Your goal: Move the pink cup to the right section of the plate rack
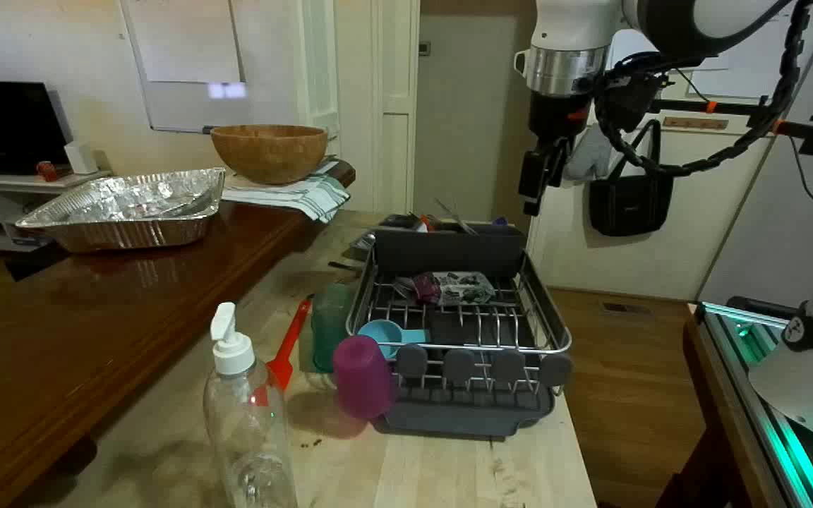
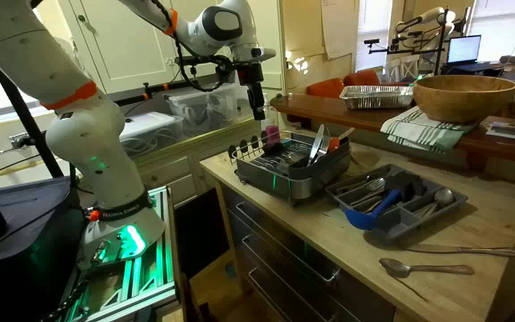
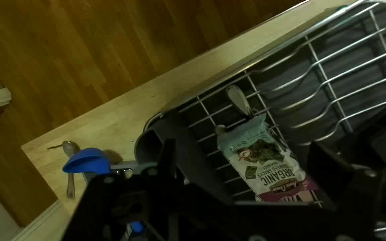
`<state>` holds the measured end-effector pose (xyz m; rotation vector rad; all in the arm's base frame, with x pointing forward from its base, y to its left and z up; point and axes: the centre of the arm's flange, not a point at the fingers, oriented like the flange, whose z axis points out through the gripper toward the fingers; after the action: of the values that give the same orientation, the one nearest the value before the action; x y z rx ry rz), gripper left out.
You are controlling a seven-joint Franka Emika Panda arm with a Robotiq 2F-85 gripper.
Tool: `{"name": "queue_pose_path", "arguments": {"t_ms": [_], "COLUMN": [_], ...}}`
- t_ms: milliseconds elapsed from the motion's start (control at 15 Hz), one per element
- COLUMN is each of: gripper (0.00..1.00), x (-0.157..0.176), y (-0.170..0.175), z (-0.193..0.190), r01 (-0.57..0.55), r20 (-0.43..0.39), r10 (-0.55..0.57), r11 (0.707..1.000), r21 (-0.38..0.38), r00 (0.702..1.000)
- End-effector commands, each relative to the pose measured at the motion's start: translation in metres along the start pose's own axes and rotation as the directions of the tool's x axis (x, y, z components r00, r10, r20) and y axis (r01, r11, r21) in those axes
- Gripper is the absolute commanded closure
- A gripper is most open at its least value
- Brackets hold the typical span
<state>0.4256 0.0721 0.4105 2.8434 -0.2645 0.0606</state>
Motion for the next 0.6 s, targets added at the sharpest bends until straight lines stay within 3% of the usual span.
{"name": "queue_pose_path", "arguments": {"t_ms": [0,133,267,533], "gripper": [0.0,0.0,0.0,0.0], "x": [0.0,0.0,0.016,0.039], "y": [0.0,0.0,-0.029,-0.095], "z": [0.0,0.0,-0.011,-0.04], "r01": [0.0,0.0,0.055,0.243], "r20": [0.0,0.0,-0.024,-0.101], "r10": [0.0,0.0,-0.056,-0.246], "r11": [1.0,1.0,0.998,0.969], "r21": [0.0,0.0,-0.034,-0.036], "r00": [1.0,1.0,0.998,0.964]}}
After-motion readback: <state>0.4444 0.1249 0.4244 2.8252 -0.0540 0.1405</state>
